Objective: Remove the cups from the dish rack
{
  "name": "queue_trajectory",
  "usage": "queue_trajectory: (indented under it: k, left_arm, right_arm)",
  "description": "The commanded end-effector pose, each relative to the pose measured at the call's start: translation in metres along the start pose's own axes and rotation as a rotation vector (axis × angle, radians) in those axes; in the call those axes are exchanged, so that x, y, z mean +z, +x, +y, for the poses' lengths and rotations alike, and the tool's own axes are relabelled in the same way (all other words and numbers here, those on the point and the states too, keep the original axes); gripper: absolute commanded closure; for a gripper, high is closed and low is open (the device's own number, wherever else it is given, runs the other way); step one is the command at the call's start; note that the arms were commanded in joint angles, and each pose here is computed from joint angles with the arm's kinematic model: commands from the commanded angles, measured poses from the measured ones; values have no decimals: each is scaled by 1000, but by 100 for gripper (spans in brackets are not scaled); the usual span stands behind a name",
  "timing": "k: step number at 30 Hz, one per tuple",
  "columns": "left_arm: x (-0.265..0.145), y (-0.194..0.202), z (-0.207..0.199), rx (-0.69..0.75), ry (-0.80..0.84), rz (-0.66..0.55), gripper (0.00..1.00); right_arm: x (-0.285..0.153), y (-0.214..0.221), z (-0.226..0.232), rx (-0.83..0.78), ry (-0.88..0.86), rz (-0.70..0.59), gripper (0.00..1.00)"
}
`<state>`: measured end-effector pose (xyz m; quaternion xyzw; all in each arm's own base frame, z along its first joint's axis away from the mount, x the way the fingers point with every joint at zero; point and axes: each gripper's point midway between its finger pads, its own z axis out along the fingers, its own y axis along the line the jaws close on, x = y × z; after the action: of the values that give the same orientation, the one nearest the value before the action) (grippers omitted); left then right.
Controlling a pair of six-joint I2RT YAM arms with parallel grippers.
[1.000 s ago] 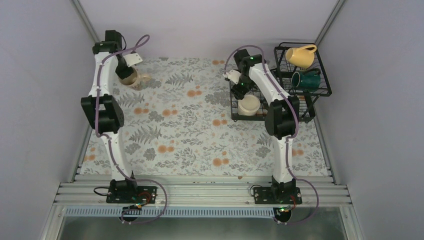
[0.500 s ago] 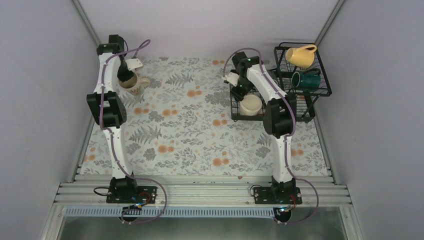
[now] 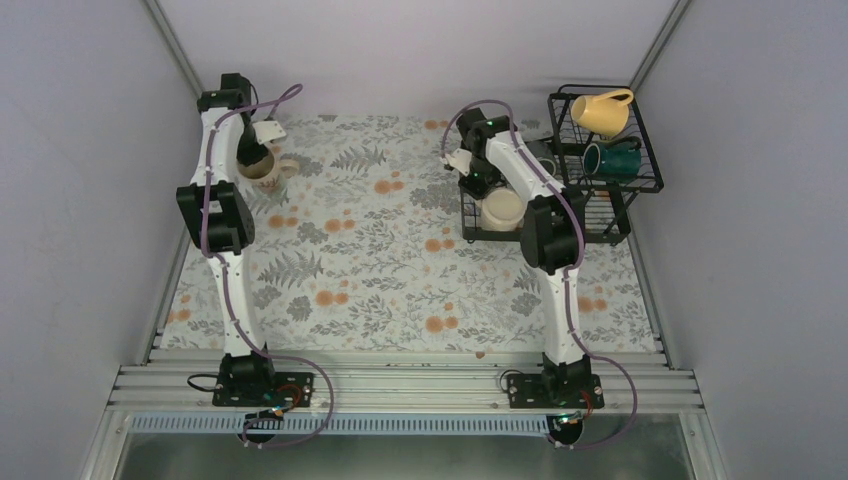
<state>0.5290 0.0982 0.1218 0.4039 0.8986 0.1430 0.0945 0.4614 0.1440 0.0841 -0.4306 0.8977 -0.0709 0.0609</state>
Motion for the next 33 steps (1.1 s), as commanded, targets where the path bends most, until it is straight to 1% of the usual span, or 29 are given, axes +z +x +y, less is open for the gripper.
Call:
queue_trajectory:
  k: [1, 3, 4, 6, 7, 8, 10, 12, 13, 17, 21, 25, 29, 31, 33]
  left_arm:
    - [-12, -6, 22, -15, -82, -29, 86]
    - [-13, -7, 23, -20, -87, -37, 83]
    - [-14, -8, 24, -23, -92, -42, 81]
    - [-18, -10, 27, -26, -102, -54, 74]
    - [-20, -11, 28, -28, -109, -61, 67]
    - [-23, -12, 30, -29, -117, -66, 62]
    - [-27, -13, 35, -34, -141, -76, 56]
    - [-31, -15, 38, -38, -153, -82, 47]
    - [-33, -16, 37, -39, -152, -89, 45]
    - [-42, -18, 32, -36, -137, -108, 41]
    - [-61, -22, 23, -27, -108, -146, 29]
    - [-108, -34, 29, -35, -148, -262, 15]
    - [-174, -48, 31, -30, -228, -405, 10]
    - [-213, -56, 27, -35, -262, -509, 6]
    - [-250, -65, 19, -49, -282, -626, 6]
  right_arm:
    - [1, 4, -7, -4, 40, 40, 85]
    - [-3, 2, -8, 4, 47, 28, 95]
    - [-6, 0, -10, 8, 52, 18, 96]
    - [-13, -3, -12, 15, 61, 1, 96]
    - [-16, -4, -13, 16, 67, -7, 96]
    - [-20, -5, -14, 16, 74, -15, 96]
    - [-30, -7, -19, 20, 96, -34, 96]
    - [-40, -10, -25, 27, 118, -56, 96]
    - [-45, -11, -26, 28, 126, -65, 96]
    - [-60, -12, -30, 34, 147, -92, 96]
    - [-85, -13, -34, 46, 174, -141, 96]
    - [-118, -15, -39, 77, 208, -212, 97]
    - [-158, -15, -38, 96, 218, -309, 97]
    - [-175, -16, -37, 107, 213, -359, 97]
    - [-195, -19, -35, 122, 199, -427, 97]
